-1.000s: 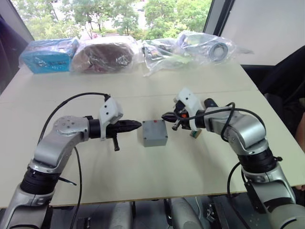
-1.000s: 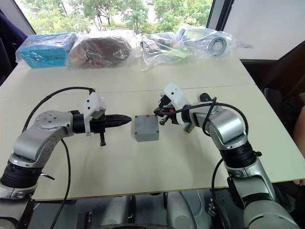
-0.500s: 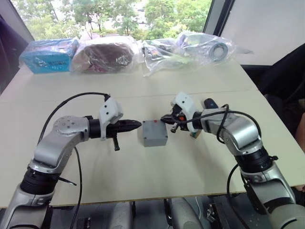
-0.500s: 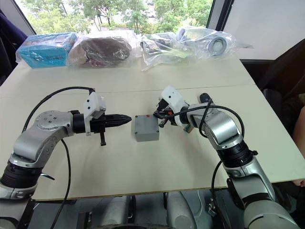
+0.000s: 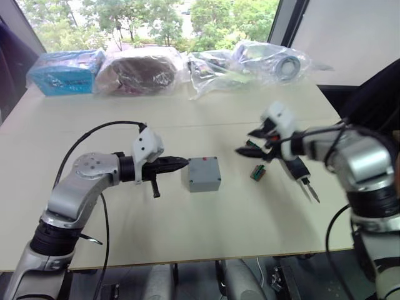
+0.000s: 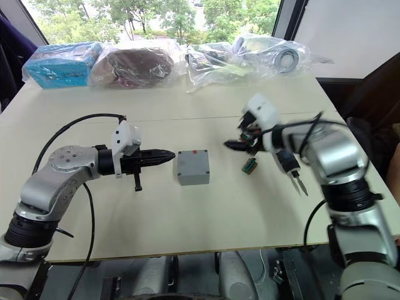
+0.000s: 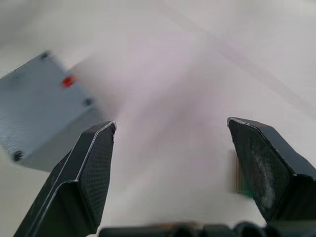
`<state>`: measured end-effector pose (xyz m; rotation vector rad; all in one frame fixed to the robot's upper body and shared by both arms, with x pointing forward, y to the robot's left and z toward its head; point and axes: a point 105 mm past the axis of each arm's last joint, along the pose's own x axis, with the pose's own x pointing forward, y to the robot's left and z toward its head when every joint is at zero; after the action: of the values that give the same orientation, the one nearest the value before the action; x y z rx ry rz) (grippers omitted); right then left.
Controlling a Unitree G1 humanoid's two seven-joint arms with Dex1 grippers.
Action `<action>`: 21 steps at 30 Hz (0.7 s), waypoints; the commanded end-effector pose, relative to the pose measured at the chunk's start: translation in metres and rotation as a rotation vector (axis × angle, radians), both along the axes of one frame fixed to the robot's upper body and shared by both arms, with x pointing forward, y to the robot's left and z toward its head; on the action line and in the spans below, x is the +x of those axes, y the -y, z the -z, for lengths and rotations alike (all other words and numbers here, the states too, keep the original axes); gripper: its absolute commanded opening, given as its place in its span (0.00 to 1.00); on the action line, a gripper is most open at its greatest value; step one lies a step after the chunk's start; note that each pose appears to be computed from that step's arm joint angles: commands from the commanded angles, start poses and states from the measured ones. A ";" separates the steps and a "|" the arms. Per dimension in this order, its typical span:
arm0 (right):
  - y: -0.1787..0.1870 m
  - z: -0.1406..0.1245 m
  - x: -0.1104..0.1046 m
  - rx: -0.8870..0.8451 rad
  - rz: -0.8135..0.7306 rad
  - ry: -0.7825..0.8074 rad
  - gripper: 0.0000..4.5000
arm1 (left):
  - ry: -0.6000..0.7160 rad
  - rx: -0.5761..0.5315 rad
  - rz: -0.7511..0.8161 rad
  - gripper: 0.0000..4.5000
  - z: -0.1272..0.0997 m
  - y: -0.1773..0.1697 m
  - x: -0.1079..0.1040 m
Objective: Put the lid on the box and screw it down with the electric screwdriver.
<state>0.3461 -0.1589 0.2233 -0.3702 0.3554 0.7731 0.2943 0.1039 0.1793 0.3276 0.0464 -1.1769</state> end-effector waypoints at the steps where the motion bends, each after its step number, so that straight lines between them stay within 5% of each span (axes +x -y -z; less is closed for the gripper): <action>1: 0.027 -0.016 0.001 -0.033 0.116 -0.050 0.82 | 0.052 -0.027 0.050 0.00 -0.015 0.010 -0.005; 6: 0.079 0.007 0.008 -0.228 0.322 -0.234 0.82 | 0.072 -0.049 0.081 0.00 -0.021 0.018 -0.007; 10: 0.093 0.029 0.017 -0.204 0.449 -0.412 0.82 | 0.079 -0.054 0.093 0.00 -0.021 0.023 -0.007; 21: 0.101 0.070 0.025 -0.334 0.403 -0.578 0.82 | 0.089 -0.056 0.060 0.00 -0.018 0.020 -0.010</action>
<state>0.3670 -0.2586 0.1457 -0.3357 1.0961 0.4055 0.2895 0.0850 0.1834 0.3026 -0.0078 -1.2230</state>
